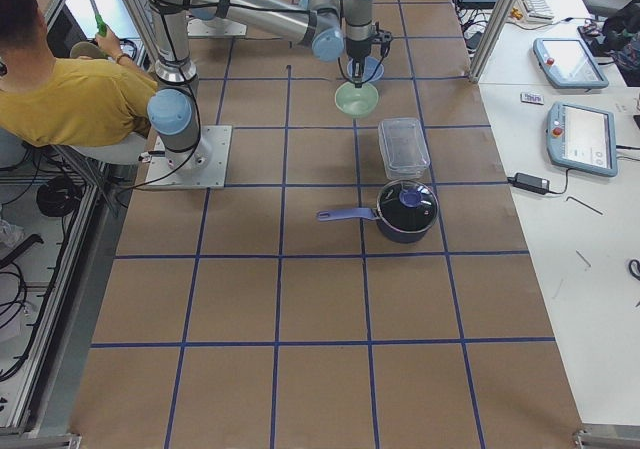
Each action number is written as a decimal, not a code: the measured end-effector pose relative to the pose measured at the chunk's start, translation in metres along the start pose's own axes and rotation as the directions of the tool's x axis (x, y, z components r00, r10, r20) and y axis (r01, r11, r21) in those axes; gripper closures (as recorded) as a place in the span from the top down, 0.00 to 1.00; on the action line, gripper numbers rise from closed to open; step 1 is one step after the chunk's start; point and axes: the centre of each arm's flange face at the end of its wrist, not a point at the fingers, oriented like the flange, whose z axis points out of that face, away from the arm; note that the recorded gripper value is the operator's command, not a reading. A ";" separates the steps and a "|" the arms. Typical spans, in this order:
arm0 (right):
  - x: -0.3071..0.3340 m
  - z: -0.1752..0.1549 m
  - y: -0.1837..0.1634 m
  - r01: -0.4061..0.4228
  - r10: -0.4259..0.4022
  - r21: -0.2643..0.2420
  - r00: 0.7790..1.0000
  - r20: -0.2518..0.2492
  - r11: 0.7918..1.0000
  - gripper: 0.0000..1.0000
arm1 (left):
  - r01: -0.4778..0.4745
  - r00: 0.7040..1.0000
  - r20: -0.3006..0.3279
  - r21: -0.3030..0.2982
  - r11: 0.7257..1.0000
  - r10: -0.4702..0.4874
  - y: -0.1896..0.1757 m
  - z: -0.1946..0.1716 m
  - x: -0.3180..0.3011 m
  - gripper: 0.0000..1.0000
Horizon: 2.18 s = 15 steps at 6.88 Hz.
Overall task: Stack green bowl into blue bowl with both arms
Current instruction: 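Carry the green bowl over the blue bowl and lower it in, then open the right gripper and lift it off the stacked bowls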
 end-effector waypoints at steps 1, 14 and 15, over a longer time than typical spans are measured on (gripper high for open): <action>-0.045 -0.009 -0.007 -0.023 0.023 -0.005 1.000 0.002 1.000 0.00 | 0.000 1.000 -0.001 0.000 1.000 0.000 0.000 0.000 0.000 1.00; -0.214 0.077 -0.006 -0.047 0.051 -0.097 0.998 0.042 0.994 1.00 | 0.000 1.000 -0.002 -0.001 1.000 0.000 0.000 0.001 0.000 1.00; -0.211 0.072 -0.011 -0.048 0.050 -0.081 0.998 0.029 0.996 1.00 | 0.000 1.000 -0.002 -0.002 1.000 0.000 0.000 0.001 0.000 1.00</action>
